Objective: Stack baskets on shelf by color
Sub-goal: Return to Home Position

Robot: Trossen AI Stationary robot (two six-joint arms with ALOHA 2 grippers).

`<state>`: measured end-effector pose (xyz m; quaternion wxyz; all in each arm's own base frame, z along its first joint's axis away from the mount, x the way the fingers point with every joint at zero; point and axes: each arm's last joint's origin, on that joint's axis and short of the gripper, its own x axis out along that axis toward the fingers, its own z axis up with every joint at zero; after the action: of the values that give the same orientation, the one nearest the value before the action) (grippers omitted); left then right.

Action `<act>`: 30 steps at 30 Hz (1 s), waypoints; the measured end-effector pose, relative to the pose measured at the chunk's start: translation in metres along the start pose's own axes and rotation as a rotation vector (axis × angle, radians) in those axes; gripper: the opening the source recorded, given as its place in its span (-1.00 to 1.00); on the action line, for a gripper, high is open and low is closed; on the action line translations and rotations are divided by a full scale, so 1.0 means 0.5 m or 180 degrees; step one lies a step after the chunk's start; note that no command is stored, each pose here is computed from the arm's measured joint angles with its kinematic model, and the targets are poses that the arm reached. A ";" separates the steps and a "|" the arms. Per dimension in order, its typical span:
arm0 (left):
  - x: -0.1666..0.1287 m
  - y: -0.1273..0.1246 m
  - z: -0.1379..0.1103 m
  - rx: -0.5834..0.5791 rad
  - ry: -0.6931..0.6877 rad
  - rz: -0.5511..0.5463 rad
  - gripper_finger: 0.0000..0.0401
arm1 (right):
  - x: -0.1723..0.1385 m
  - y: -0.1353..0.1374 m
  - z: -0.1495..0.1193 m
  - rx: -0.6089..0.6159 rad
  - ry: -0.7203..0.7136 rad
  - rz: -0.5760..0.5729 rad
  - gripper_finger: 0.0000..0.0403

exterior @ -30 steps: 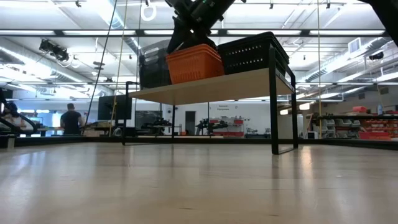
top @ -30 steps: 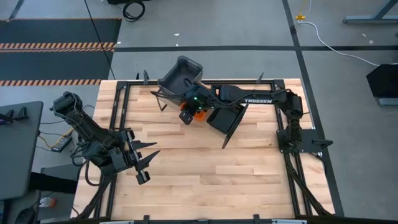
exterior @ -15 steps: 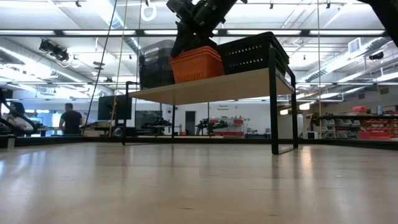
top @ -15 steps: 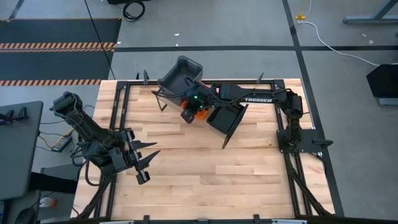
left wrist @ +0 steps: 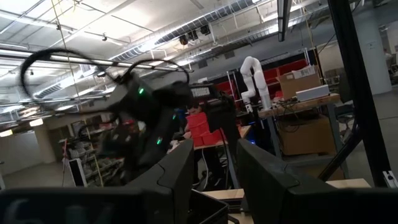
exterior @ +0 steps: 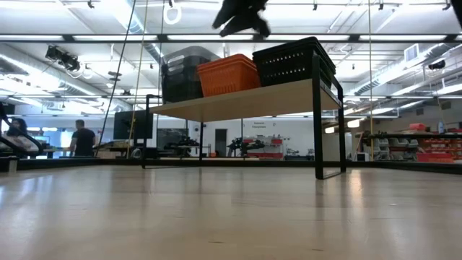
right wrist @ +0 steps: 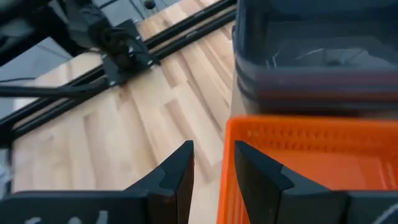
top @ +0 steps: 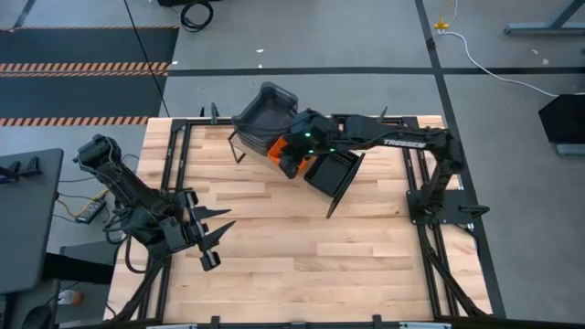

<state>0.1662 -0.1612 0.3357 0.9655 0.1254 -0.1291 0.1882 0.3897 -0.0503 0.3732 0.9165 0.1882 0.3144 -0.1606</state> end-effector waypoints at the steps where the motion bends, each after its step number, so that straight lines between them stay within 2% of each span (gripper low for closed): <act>1: 0.000 0.000 0.000 0.0000 0.0000 0.0000 -0.35 | -0.017 0.001 -0.001 0.0010 0.0024 0.0007 -0.40; 7: 0.001 0.000 0.000 0.0003 0.0001 0.0006 -0.35 | -0.103 0.020 -0.038 0.0103 0.0428 -0.0052 -0.40; 13: 0.005 0.002 -0.002 0.0012 0.0011 0.0032 -0.35 | -0.149 0.055 -0.091 -0.0096 0.0856 -0.0233 -0.40; 16: 0.005 0.001 -0.003 0.0015 0.0027 0.0029 -0.35 | -0.166 0.078 -0.103 -0.0366 0.0779 -0.0237 -0.40; 23: 0.005 -0.001 -0.008 0.0079 0.0159 0.0095 -0.35 | -0.207 0.136 -0.104 -0.0774 0.0248 0.0095 -0.40; 30: 0.005 -0.001 -0.008 0.0046 0.0164 0.0088 -0.35 | -0.225 0.171 -0.126 -0.1009 0.0209 0.0211 -0.40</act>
<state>0.1694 -0.1599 0.3323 0.9649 0.1257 -0.1046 0.2057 0.3081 0.0726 0.4195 0.9287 0.0566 0.3592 -0.0724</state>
